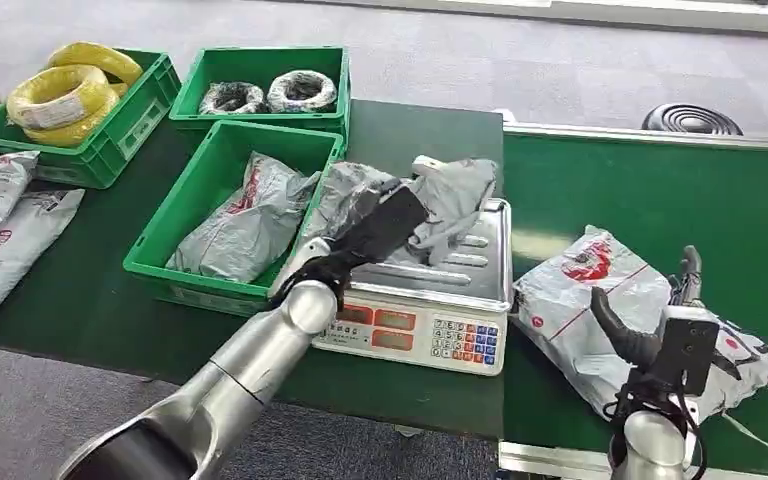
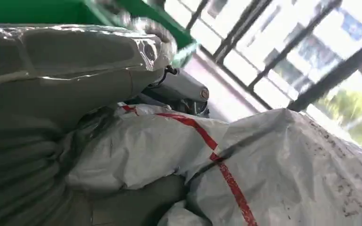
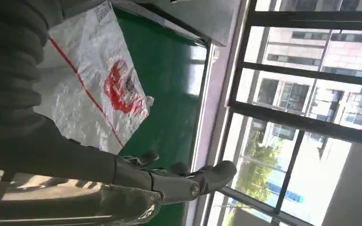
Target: Moved the parcel from conveyor to table for the left to box.
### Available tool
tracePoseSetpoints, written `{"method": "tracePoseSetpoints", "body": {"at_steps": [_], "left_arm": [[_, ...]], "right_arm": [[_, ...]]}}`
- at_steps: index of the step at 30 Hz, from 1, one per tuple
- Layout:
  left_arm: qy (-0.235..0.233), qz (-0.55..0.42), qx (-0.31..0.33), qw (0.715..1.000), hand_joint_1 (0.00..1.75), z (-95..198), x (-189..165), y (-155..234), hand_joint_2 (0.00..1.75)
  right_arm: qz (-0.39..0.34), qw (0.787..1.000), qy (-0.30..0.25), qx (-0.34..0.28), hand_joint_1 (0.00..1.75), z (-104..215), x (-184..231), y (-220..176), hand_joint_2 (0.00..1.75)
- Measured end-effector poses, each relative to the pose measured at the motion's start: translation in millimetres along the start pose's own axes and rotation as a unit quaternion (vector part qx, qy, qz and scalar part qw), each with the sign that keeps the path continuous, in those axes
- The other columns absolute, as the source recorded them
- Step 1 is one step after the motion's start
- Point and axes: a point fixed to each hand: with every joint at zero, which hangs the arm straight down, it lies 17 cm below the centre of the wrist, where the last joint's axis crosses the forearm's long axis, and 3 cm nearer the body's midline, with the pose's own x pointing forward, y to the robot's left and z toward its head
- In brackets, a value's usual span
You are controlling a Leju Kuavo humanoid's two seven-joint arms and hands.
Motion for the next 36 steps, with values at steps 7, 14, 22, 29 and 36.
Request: {"method": "tracePoseSetpoints", "body": {"at_steps": [7,14,22,29,36], "left_arm": [[-0.045,-0.134,0.204,0.969,1.75,1,25,128,1.75],[0.054,-0.292,0.305,0.905,1.52,19,-56,239,1.75],[0.204,-0.313,0.269,0.888,0.0,57,-171,263,1.75],[0.264,-0.318,0.231,0.881,0.0,75,-212,250,1.75],[0.274,-0.317,0.22,0.881,0.0,79,-221,244,1.75]], "right_arm": [[-0.002,1.0,0.001,-0.004,0.0,3,1,-4,1.75],[-0.014,1.0,0.022,-0.004,0.0,12,-8,3,1.75],[-0.022,0.999,0.037,-0.009,0.0,16,-14,3,1.75],[-0.023,0.999,0.044,-0.003,0.0,18,-18,9,1.75],[-0.023,0.999,0.047,-0.001,0.0,19,-20,10,1.75]]}}
